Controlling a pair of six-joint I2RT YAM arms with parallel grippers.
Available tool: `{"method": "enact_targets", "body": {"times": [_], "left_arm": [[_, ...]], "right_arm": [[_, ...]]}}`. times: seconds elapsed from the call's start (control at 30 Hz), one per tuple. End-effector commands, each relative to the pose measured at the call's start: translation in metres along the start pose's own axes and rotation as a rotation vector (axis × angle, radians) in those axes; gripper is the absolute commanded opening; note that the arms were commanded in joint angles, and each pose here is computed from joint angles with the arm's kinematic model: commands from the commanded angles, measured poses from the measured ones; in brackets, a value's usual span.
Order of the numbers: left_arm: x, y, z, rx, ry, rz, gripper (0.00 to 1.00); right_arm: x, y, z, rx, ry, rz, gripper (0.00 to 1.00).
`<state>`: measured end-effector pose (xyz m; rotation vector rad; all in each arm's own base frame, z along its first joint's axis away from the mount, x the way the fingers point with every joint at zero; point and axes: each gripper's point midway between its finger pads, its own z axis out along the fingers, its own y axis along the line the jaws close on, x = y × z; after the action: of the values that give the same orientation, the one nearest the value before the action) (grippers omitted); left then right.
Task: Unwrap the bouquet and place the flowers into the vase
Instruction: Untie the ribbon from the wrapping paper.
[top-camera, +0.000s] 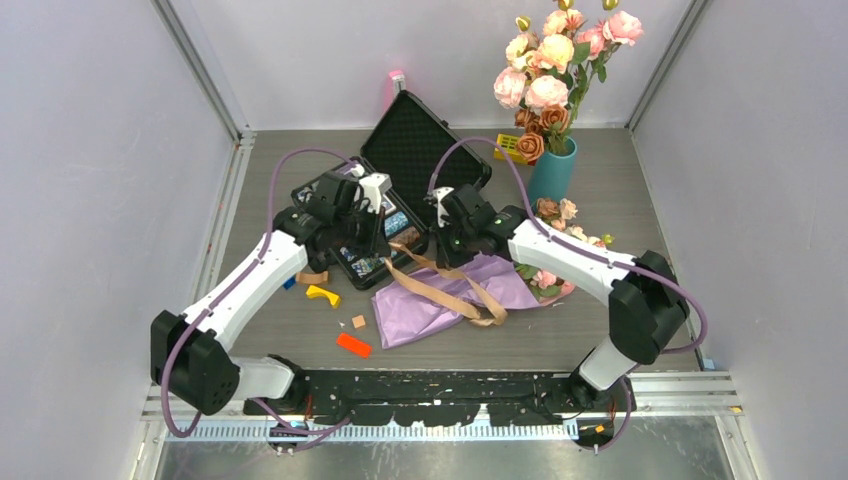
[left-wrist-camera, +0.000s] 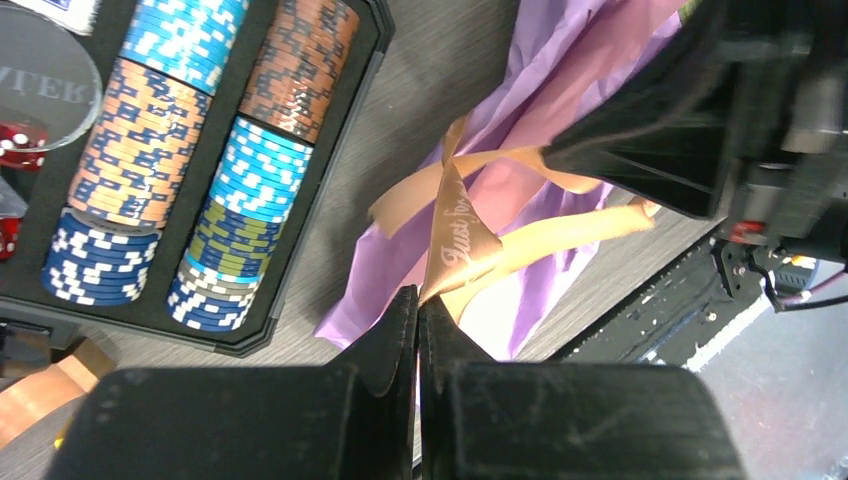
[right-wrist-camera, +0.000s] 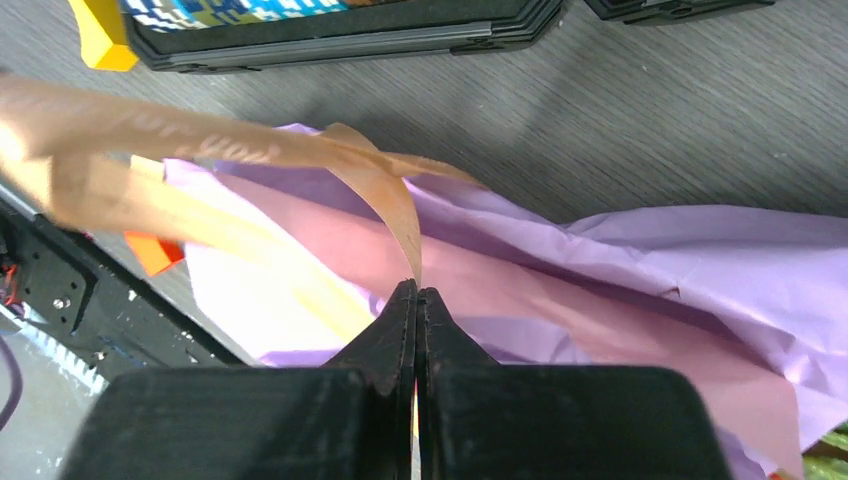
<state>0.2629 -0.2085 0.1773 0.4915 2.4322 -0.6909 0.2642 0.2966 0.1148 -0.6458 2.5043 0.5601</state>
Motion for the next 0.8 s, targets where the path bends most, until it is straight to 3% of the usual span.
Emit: {"method": "enact_targets", "body": {"times": [0.0,0.33,0.57,0.77], "left_arm": [[-0.012,0.009,-0.01,-0.058,-0.075,0.03,0.0],[-0.01,0.03,-0.004,-0.161,-0.061,0.026,0.0],[-0.018,0.034,-0.008,-0.19,-0.108,0.046,0.0],[-0.051,0.025,-0.02,-0.173,-0.195,0.131,0.0]], "right_arm": [[-0.026,0.019,-0.045,-0.063,-0.107,-0.016,0.0],[-0.005,0.033,-0.12,-0.145,-0.194,0.056,0.0],[0.007,-0.017,-0.161,0.091,-0.37,0.15,0.0],[0.026,-0.071,-0.194,0.352,-0.493,0.304,0.0]]}}
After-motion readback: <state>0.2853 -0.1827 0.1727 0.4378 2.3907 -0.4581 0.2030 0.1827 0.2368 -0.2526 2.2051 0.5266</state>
